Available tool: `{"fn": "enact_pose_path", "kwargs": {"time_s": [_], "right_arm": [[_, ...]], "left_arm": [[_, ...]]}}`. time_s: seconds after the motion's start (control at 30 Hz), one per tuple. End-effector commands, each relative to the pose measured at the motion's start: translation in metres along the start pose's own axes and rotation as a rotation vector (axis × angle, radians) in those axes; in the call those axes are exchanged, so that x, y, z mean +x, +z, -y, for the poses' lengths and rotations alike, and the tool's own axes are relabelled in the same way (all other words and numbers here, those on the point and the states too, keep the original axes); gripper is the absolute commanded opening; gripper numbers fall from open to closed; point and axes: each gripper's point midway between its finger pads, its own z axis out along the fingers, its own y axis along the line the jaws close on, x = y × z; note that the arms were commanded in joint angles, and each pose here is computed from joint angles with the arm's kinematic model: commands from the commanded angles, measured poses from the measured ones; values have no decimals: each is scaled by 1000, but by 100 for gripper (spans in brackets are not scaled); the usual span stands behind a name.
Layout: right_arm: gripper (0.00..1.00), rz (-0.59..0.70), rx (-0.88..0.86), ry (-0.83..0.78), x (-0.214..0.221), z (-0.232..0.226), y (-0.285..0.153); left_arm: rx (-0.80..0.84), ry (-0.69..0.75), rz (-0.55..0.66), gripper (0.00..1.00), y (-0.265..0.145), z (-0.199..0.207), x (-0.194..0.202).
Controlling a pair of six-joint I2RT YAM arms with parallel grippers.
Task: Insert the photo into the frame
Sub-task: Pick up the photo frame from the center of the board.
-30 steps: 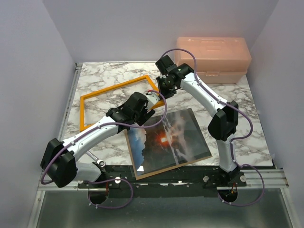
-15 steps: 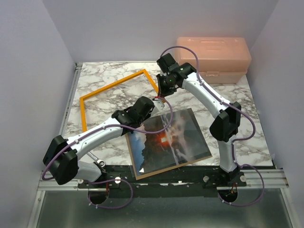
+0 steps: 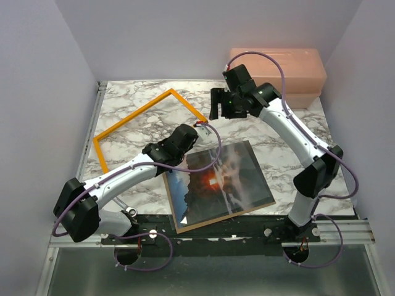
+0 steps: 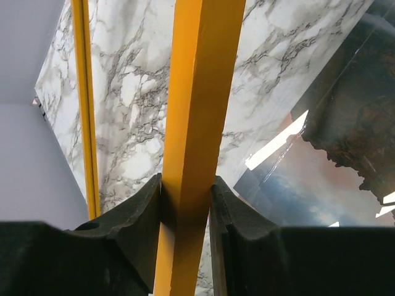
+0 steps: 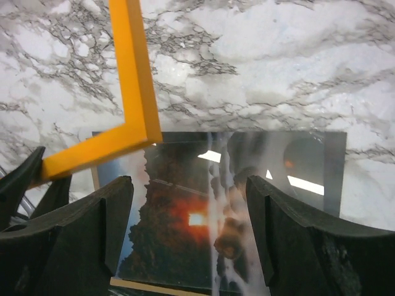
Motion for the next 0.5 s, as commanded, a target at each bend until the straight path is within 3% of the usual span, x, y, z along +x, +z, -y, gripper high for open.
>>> {"fn": "enact_pose_path", "kwargs": {"time_s": [0.0, 0.27, 0.47], "right_arm": [[82, 76, 48, 25, 2, 20, -23], [84, 3, 30, 17, 77, 44, -43], [84, -122, -218, 18, 132, 15, -35]], "left_arm": [[-97, -73, 42, 0, -9, -22, -7], [-136, -113, 79, 0, -18, -36, -12], [-136, -231, 132, 0, -29, -62, -21]]}}
